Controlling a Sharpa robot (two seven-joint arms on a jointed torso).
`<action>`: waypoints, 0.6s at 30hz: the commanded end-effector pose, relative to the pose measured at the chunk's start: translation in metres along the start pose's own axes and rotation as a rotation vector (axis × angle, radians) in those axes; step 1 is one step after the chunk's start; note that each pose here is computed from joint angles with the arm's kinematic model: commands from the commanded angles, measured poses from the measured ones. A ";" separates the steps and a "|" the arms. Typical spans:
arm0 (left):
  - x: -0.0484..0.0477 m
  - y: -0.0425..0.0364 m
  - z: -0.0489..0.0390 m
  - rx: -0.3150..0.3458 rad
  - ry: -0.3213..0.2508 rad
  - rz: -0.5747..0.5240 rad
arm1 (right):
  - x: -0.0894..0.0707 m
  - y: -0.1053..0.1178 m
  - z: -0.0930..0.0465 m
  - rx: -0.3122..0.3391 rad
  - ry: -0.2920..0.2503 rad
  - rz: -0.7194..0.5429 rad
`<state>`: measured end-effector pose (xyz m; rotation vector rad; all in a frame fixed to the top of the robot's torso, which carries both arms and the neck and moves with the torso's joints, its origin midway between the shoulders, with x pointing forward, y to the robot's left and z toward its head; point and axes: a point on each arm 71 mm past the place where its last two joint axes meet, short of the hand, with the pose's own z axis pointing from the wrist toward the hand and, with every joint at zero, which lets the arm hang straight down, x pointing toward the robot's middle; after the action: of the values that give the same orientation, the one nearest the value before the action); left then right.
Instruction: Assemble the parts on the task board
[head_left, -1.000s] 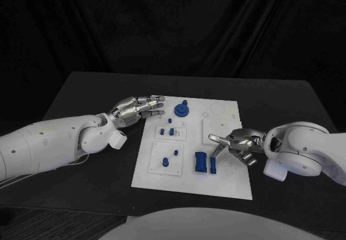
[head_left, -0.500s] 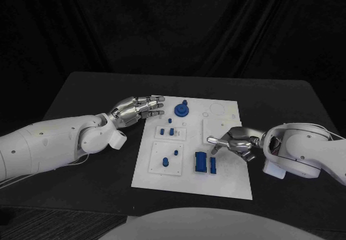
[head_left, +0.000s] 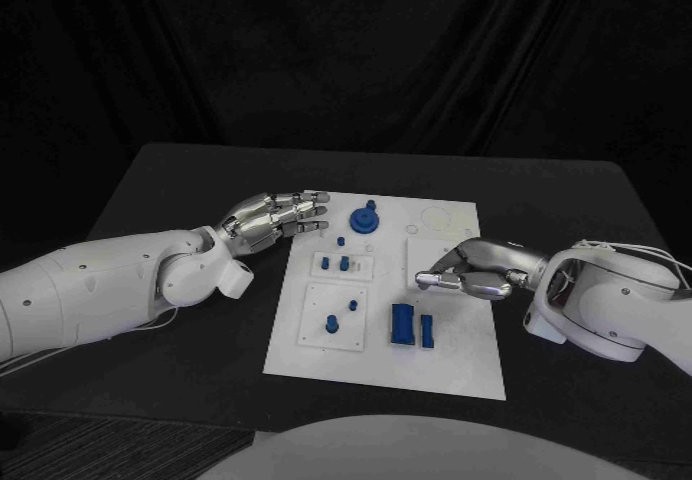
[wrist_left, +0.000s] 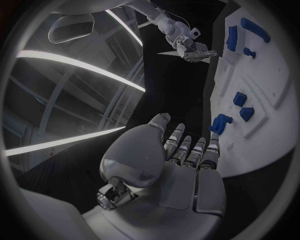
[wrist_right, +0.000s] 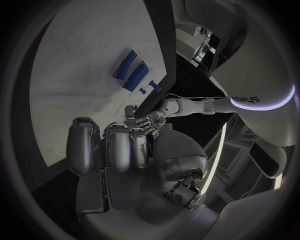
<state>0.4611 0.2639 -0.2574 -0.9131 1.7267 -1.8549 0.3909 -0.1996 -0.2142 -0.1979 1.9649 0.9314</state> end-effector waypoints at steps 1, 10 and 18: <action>0.0010 -0.0015 0.0000 0.026 0.004 -0.010 | -0.004 0.015 -0.005 -0.193 -0.102 -0.181; 0.0012 -0.0009 0.0004 0.026 0.005 -0.011 | 0.006 0.011 -0.009 -0.147 0.005 -0.251; 0.0012 -0.0002 0.0003 0.023 0.005 -0.011 | 0.016 0.005 -0.010 -0.090 0.067 -0.247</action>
<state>0.4609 0.2640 -0.2581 -0.9139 1.7247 -1.8558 0.3750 -0.1986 -0.2165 -0.4833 1.8595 0.9101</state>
